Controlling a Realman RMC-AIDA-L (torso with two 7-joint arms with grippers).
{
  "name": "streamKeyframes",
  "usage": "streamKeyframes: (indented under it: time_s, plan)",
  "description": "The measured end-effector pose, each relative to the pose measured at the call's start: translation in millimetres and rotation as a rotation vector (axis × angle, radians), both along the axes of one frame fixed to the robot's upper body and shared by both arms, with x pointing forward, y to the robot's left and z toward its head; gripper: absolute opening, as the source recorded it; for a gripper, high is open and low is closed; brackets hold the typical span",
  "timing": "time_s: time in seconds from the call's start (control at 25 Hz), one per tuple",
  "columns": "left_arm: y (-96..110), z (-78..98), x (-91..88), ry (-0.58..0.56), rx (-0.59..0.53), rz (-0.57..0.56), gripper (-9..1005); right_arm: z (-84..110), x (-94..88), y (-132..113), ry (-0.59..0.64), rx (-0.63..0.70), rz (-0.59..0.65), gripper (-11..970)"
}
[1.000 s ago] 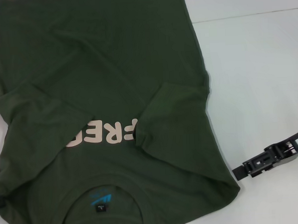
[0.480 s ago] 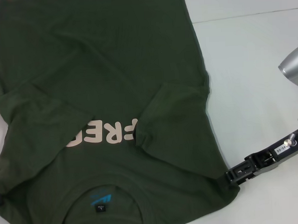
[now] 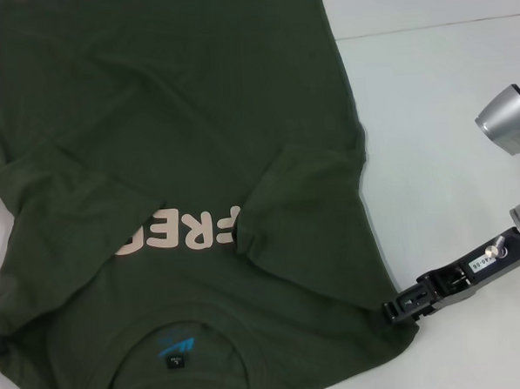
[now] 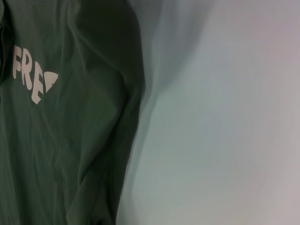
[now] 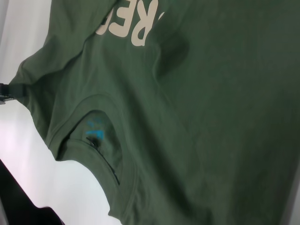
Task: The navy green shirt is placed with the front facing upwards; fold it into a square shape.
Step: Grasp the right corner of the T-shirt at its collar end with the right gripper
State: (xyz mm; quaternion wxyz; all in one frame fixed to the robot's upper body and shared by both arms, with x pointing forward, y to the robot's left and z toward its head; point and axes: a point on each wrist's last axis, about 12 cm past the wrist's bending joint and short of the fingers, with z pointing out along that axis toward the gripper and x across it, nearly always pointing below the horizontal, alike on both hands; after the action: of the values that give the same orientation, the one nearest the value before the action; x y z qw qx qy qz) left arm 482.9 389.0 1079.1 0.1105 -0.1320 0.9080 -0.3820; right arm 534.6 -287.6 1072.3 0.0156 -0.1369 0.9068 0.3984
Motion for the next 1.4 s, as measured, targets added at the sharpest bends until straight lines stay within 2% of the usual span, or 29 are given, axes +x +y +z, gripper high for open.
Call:
streamKeyframes:
  time_s: [0.8, 1.0, 1.4]
  plan:
    - [-1.3, 0.4, 0.3, 0.001, -0.009, -0.005, 27, -1.9, 2.8, -1.0, 0.008, -0.02, -0.039, 785]
    - [-1.8, 0.6, 0.7, 0.001, -0.01, -0.008, 28, -3.1, 2.1, 0.3, 0.015, -0.022, -0.033, 566]
    - [-2.9, 0.8, 1.6, 0.001, -0.01, -0.015, 28, -4.8, 0.2, 0.3, 0.024, -0.028, -0.029, 245]
